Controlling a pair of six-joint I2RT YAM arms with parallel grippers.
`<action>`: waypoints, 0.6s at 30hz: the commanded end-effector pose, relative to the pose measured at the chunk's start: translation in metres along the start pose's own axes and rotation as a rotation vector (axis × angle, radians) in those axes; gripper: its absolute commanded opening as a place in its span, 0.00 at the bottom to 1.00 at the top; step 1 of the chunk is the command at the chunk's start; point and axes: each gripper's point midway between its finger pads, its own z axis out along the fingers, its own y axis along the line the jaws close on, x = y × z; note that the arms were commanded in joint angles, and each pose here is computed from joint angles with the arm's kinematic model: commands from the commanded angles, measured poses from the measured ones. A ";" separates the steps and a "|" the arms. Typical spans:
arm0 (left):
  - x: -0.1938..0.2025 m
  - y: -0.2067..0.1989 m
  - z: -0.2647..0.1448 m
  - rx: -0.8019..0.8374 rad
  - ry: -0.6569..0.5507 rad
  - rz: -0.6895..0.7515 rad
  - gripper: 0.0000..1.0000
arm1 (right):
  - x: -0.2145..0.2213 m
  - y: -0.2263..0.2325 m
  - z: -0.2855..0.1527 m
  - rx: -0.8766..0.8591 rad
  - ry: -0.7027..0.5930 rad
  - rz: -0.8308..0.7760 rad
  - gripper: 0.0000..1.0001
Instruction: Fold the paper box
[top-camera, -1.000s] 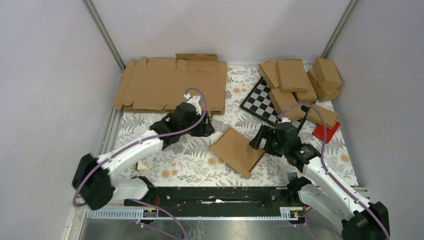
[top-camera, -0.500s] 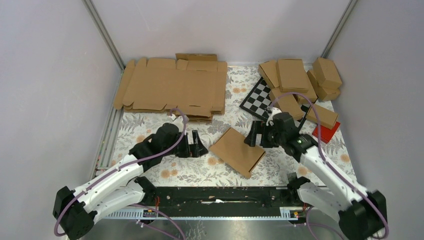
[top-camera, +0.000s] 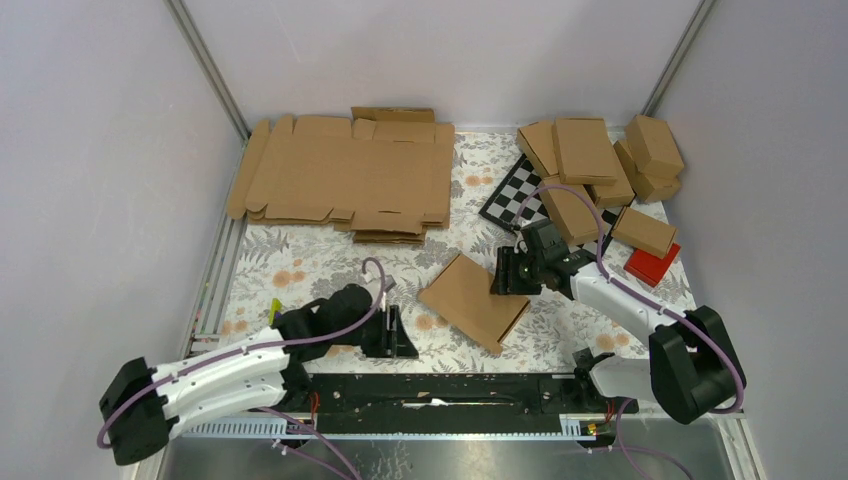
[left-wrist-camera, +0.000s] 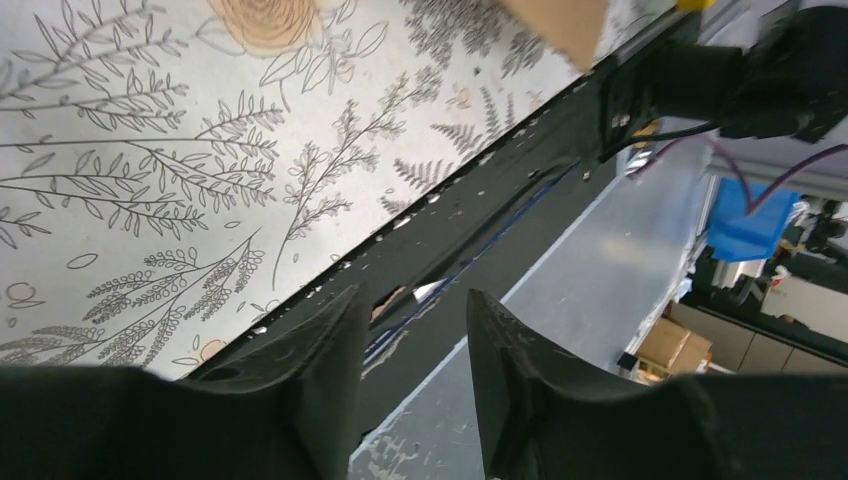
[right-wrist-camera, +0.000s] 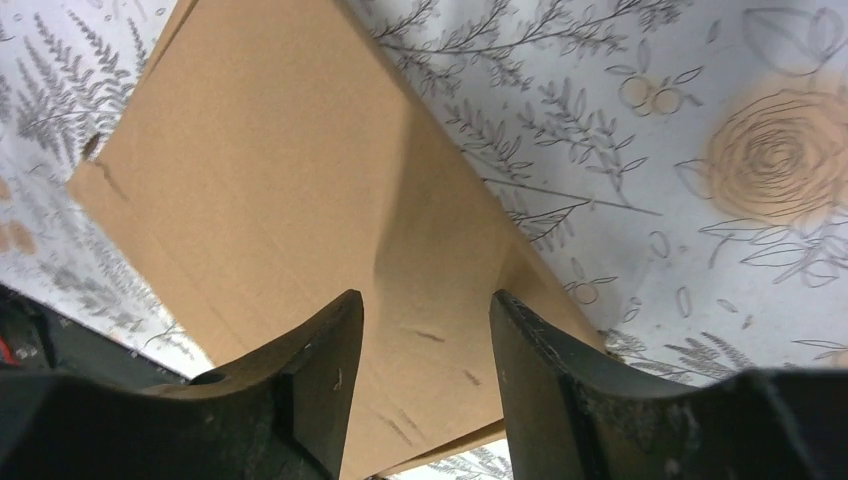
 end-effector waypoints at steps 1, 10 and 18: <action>-0.004 -0.015 0.019 0.066 -0.048 -0.038 0.41 | -0.026 -0.005 0.000 0.053 -0.095 -0.048 0.56; -0.008 -0.010 0.043 0.047 -0.063 -0.030 0.26 | -0.043 -0.011 -0.004 0.061 -0.129 -0.031 0.56; -0.009 -0.002 0.046 0.026 -0.082 -0.042 0.25 | -0.018 -0.010 0.023 -0.001 0.012 0.012 0.57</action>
